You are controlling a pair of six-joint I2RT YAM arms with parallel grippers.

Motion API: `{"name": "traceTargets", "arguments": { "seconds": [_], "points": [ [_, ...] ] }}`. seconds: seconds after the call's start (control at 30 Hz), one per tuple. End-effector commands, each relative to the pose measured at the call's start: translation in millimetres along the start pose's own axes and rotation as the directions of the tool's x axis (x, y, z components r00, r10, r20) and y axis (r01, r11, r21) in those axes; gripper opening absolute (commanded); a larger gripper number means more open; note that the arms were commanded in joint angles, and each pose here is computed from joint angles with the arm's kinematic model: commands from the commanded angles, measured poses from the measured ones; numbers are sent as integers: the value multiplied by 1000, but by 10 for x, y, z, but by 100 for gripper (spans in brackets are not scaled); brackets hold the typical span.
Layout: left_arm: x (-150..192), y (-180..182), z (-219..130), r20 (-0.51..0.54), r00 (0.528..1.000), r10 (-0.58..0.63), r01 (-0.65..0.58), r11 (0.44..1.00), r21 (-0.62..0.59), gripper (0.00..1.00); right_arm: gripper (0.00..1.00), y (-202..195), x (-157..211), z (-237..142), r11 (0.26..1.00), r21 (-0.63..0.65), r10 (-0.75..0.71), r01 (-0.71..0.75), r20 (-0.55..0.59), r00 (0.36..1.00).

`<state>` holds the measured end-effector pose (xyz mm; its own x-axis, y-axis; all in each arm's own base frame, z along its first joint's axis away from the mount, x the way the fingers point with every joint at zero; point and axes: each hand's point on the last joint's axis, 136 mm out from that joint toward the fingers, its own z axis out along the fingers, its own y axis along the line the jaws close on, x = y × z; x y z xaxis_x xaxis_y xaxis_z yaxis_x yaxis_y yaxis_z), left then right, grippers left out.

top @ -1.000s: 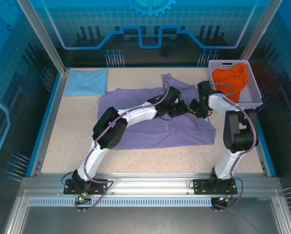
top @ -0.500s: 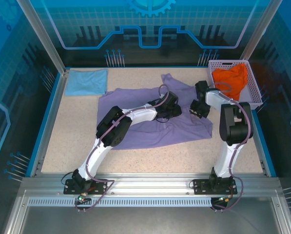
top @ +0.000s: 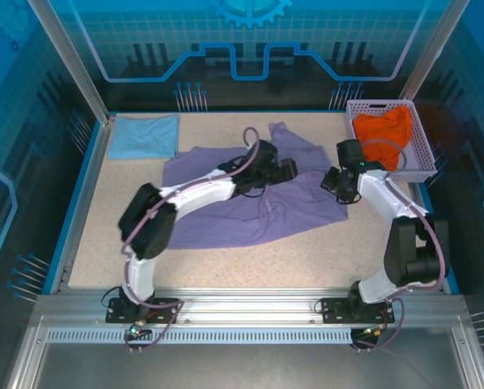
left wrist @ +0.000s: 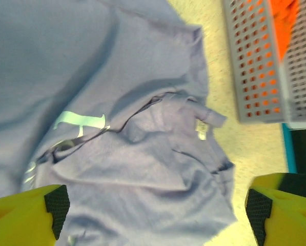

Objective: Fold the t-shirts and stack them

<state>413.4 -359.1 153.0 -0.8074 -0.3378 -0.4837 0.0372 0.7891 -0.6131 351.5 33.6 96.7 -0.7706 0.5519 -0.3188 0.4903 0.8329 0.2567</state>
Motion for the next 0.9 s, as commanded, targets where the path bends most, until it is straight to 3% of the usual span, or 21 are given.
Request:
{"name": "traceTargets", "arguments": {
  "seconds": [0.0, 0.1, 0.3, 0.47, 0.6, 0.87],
  "points": [
    [-11, 339, -345, -2, 997, -76, 76, 997, -23, 86, 42, -12, 318, 174, 1000, -27, -4, 1, -109, 994],
    [229, 851, -532, -49, 987, -152, 147, 985, -89, 77, 42, -63, 455, 328, 999, -27, 12, -17, -169, 985],
    [786, 1887, -748, -100, 948, -302, 269, 928, -259, 74, 42, -399, 616, 560, 987, 55, 159, -150, -246, 956],
    [1112, 2468, -932, -74, 925, -372, 315, 863, -395, 74, 39, -790, 892, 584, 942, 186, 324, -278, -301, 897],
    [1283, 2726, -1128, -23, 916, -400, 347, 821, -453, 75, 38, -1039, 1180, 456, 897, 261, 427, -357, -298, 854],
    [1430, 2925, -1518, 47, 915, -401, 372, 791, -485, 76, 41, -1318, 1665, -7, 859, 267, 500, -437, -254, 828]
  ]
}}
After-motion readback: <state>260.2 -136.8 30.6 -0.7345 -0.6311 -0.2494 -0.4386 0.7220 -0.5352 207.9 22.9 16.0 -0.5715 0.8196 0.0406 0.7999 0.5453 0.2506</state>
